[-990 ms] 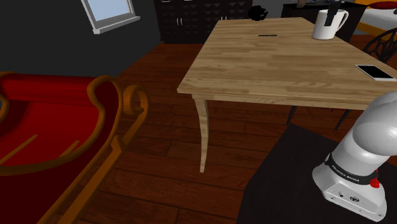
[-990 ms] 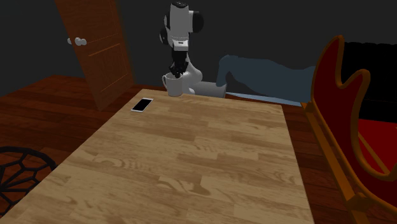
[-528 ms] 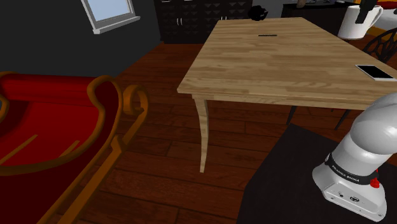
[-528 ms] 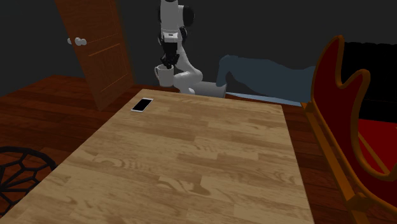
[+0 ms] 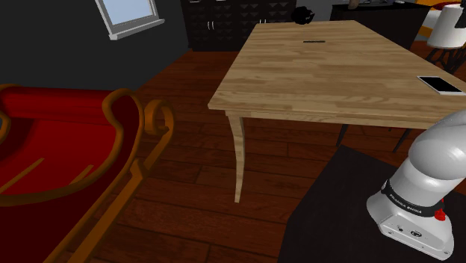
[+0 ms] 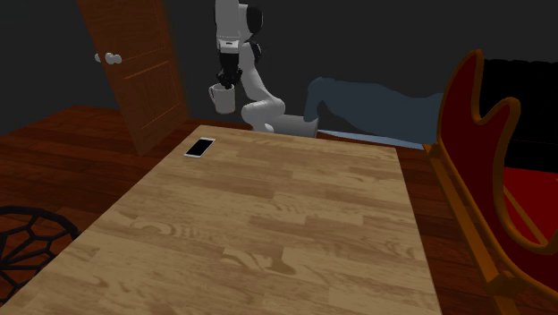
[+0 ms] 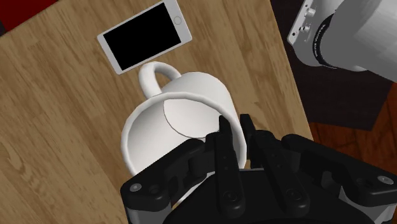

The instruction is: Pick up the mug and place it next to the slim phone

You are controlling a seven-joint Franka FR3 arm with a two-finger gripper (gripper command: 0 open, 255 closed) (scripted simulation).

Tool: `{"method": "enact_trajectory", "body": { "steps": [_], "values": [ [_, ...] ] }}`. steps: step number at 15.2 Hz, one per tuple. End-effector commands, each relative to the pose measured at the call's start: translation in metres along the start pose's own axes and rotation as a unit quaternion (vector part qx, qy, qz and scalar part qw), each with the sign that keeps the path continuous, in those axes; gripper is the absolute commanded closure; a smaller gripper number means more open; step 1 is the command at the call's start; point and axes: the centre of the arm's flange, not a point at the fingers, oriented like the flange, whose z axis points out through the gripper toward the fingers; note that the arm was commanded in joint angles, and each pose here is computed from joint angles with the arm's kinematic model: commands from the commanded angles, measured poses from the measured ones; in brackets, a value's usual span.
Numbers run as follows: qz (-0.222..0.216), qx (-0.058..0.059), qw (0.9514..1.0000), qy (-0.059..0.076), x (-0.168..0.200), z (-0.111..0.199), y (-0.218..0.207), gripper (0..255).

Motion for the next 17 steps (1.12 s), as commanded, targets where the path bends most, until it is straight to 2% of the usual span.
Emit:
{"method": "enact_trajectory", "body": {
  "steps": [1,17],
  "values": [
    [0.0,0.0,1.0,0.0,-0.002,0.009,-0.001,255],
    [0.0,0.0,1.0,0.0,0.003,0.093,-0.006,255]
  ]
}}
